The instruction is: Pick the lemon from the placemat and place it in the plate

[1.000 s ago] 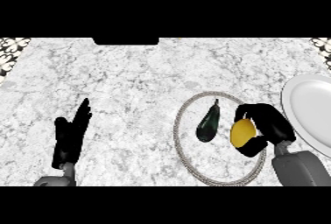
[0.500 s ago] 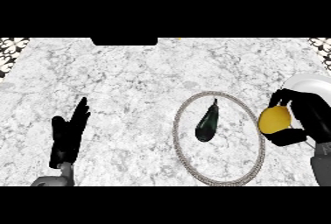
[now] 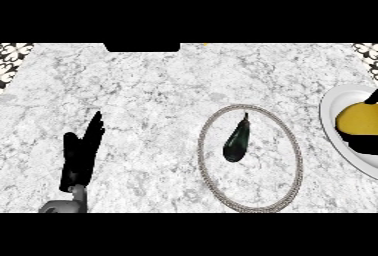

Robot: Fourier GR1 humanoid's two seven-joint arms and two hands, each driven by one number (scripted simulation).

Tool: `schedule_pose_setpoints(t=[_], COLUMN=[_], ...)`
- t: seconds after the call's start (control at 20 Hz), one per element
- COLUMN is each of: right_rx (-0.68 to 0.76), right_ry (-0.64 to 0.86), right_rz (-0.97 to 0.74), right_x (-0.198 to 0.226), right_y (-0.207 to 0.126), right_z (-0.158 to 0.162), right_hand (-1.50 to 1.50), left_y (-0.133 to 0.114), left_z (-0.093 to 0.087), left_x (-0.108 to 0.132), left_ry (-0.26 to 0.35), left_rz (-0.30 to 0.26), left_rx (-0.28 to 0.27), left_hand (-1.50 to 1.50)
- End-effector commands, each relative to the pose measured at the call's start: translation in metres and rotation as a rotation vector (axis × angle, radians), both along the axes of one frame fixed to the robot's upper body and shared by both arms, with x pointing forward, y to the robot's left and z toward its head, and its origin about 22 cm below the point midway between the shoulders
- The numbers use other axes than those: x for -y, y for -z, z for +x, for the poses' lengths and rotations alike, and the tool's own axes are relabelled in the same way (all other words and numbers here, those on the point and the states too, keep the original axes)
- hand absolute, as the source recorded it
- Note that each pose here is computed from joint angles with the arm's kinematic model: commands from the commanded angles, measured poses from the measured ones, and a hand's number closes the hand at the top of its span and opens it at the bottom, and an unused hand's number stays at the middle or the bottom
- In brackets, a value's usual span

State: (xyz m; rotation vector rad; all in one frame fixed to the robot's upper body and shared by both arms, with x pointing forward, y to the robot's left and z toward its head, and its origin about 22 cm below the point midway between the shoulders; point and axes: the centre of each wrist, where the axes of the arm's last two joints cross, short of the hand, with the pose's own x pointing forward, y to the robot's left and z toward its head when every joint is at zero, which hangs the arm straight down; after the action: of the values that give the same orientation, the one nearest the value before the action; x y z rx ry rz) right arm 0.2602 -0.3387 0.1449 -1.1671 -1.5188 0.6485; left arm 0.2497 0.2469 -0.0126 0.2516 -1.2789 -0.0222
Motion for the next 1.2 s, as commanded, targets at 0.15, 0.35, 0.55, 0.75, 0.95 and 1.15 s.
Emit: schedule_pose_setpoints(t=[0.15, 0.35, 0.55, 0.75, 0.95, 1.15], right_rx=[-0.014, -0.052, -0.099, -0.165, -0.308, -0.486], right_ry=[0.139, 0.187, 0.195, 0.210, 0.181, 0.123], right_rz=[0.060, 0.053, 0.032, 0.018, 0.067, 0.118], right_x=[0.044, 0.080, 0.093, 0.128, 0.149, 0.142], right_y=[-0.006, -0.003, 0.017, 0.037, 0.053, 0.070], right_z=[0.008, 0.030, 0.050, 0.048, 0.043, 0.054], right_hand=[1.50, 1.50, 1.50, 1.50, 1.50, 1.50], left_y=[-0.004, 0.007, 0.006, -0.007, 0.006, -0.010], left_z=[-0.003, -0.012, -0.004, 0.001, 0.001, 0.004], left_x=[-0.030, 0.009, 0.000, 0.006, 0.012, -0.006], left_ry=[0.005, 0.013, 0.020, 0.032, 0.018, 0.032], left_rz=[-0.007, -0.002, 0.005, -0.004, 0.007, 0.009], left_rx=[0.004, 0.019, 0.015, -0.007, 0.010, 0.004], left_hand=[0.00, 0.00, 0.00, 0.00, 0.00, 0.00])
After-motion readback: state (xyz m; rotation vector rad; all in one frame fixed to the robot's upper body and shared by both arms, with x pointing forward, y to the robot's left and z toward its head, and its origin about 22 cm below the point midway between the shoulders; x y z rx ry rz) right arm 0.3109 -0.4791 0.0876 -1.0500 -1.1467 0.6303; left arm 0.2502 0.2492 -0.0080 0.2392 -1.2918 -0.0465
